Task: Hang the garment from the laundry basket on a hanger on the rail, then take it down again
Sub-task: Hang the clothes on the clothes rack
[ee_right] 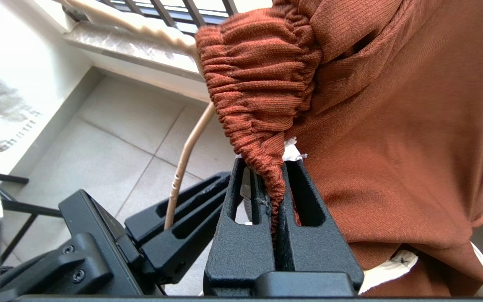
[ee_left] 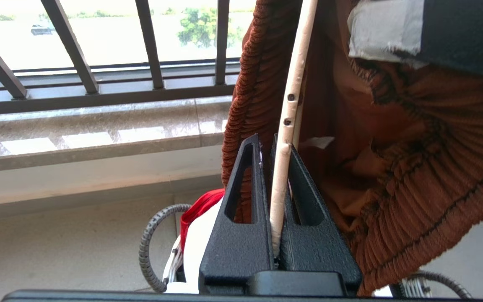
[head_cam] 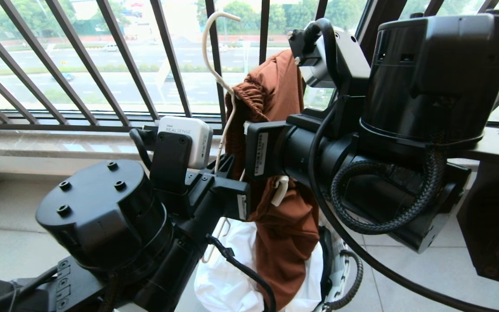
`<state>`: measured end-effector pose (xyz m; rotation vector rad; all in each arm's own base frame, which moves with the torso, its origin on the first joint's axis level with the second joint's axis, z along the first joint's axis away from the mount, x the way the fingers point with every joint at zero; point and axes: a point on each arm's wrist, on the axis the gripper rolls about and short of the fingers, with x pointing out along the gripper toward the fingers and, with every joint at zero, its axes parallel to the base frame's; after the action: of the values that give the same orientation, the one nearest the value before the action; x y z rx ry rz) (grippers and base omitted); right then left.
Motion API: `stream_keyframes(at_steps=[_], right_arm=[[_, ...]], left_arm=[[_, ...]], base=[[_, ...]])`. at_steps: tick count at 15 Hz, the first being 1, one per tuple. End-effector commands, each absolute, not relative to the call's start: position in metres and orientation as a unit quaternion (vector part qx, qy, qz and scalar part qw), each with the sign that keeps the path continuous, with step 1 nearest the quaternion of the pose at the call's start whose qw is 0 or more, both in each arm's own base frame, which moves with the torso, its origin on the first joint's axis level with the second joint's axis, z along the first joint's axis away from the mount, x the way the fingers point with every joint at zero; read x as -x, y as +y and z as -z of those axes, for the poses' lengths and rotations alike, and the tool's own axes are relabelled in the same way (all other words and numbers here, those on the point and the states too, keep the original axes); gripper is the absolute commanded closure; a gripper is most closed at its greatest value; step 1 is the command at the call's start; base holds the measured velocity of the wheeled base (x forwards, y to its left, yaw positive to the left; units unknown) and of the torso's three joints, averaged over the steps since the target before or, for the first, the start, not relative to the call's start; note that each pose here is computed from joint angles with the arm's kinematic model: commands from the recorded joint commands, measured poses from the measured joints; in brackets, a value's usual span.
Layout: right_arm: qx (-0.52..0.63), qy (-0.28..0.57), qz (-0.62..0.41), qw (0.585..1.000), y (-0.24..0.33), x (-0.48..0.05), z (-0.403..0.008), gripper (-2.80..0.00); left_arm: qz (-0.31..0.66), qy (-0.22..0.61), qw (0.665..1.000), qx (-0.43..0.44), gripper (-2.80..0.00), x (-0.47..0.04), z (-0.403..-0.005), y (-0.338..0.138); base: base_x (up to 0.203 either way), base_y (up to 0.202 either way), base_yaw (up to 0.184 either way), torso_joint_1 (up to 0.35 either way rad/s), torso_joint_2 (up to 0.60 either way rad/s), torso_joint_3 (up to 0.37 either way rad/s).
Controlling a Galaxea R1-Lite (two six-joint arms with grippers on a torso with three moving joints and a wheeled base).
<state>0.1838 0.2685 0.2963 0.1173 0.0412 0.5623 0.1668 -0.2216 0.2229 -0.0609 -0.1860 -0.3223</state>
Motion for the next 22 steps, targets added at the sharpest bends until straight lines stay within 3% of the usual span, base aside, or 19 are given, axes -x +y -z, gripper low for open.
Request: stream_keyframes(at_steps=[1, 18, 22], right_arm=[[-0.055, 0.020, -0.277, 0.959, 0.268, -0.183, -0.295, 0.00], [-0.038, 0.021, -0.301, 0.953, 0.271, -0.164, -0.293, 0.00], [-0.040, -0.020, -0.291, 0.956, 0.279, -0.171, -0.288, 0.00]], left_arm=[[0.158, -0.099, 0.982, 0.034, 0.00, -0.171, -0.218, -0.227], [0.133, -0.146, 0.979, 0.043, 0.00, -0.185, -0.216, -0.233], [0.132, -0.156, 0.977, 0.053, 0.00, -0.185, -0.219, -0.232]], base=[[0.000, 0.000, 0.000, 0.000, 0.00, 0.000], [0.000, 0.000, 0.000, 0.000, 0.00, 0.000], [0.000, 0.000, 0.000, 0.000, 0.00, 0.000]])
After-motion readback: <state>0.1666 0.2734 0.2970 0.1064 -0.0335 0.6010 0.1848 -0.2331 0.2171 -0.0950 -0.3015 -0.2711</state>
